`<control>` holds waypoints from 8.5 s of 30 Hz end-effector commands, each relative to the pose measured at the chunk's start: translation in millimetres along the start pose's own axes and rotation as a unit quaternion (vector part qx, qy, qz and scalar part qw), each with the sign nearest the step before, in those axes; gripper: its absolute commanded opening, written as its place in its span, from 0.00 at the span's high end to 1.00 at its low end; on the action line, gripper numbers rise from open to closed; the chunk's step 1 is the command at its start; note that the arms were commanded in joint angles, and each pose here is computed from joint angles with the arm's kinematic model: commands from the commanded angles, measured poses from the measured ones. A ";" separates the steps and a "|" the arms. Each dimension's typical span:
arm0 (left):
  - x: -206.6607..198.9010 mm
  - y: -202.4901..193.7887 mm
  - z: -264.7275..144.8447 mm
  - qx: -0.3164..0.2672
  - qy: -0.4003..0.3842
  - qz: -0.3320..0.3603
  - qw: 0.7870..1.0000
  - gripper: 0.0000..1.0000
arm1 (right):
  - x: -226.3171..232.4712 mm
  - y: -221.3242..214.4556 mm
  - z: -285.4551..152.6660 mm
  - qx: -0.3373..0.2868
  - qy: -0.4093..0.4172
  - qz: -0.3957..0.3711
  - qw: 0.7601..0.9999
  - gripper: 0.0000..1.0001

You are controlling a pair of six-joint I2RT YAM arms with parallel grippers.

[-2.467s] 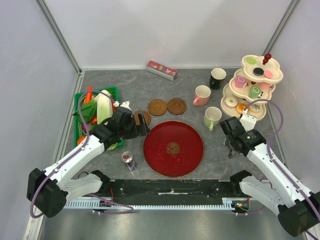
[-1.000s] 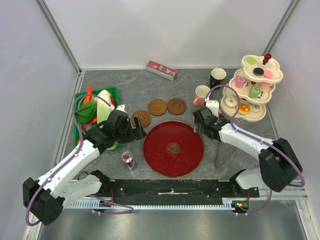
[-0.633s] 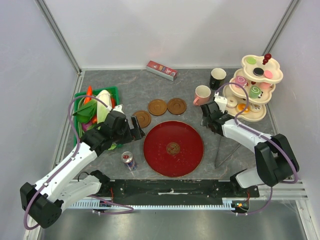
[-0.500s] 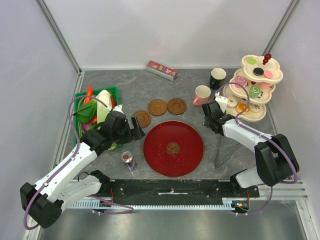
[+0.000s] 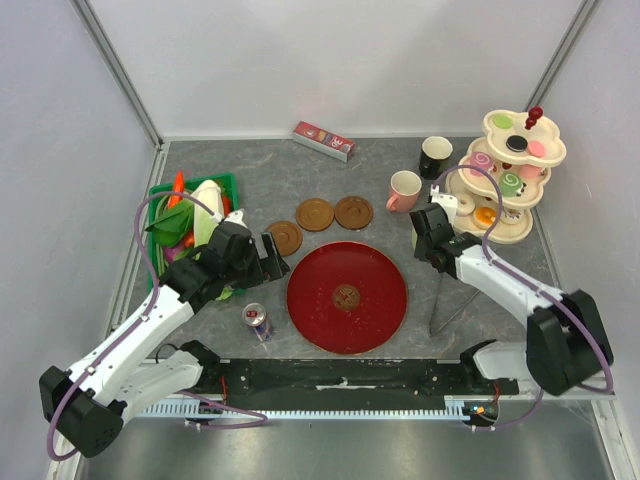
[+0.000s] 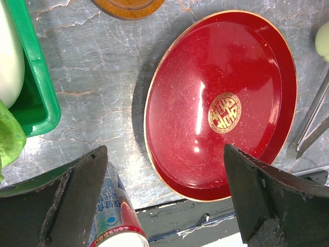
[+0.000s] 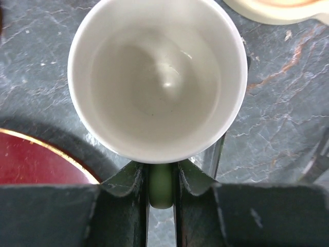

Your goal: Serve the afternoon tea

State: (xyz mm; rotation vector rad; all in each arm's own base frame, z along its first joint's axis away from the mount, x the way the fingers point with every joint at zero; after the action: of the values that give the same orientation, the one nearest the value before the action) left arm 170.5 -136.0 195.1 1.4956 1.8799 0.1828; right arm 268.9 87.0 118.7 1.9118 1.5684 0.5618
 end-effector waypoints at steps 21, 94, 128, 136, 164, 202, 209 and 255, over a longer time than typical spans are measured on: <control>-3.4 7.9 -9.6 -0.021 -0.007 -0.011 1.000 0.01 | 122.7 104.1 -83.7 -0.163 0.219 -0.101 0.957 0.93; -10.8 11.6 1.7 -0.014 -0.024 0.021 0.999 0.01 | 76.1 154.9 74.8 -0.041 -0.013 0.065 0.997 0.02; -90.8 25.5 -22.0 -0.051 -0.281 0.142 0.948 0.08 | 33.8 159.4 10.6 -0.011 -0.025 0.076 0.997 0.50; -169.5 10.2 -11.7 -0.059 -0.368 0.187 0.909 0.09 | 38.2 100.3 -72.0 -0.011 0.019 0.049 0.999 0.47; -250.8 -61.1 77.9 -0.197 -0.214 0.236 0.927 0.42 | 71.4 51.7 -127.3 0.047 0.096 0.055 0.993 0.45; -204.5 -48.7 51.1 -0.224 -0.183 0.211 0.933 0.98 | 25.2 172.8 -214.1 -0.261 0.109 0.289 0.915 0.02; -178.0 -29.4 32.5 -0.261 -0.135 0.188 0.937 0.98 | 32.2 172.4 -202.5 -0.256 0.091 0.261 0.927 0.02; -116.8 123.3 184.3 -0.303 0.030 0.060 0.951 0.98 | -39.8 109.0 -107.4 -0.216 -0.054 0.148 0.964 0.02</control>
State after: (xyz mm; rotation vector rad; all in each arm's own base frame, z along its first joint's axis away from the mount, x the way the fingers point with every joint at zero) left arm 365.6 -247.4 140.7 1.3481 1.6211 0.7934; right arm 265.2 53.8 270.2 1.8031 1.0137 0.7986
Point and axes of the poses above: each gripper's point midway between its finger pads, its own z axis out along the fingers, its own x axis along the line the jaws close on, y = z × x, the point moved 6 cm from there along -z, back along the fingers, and after that the axes turned 1 degree about -z, right-handed, at the moved point
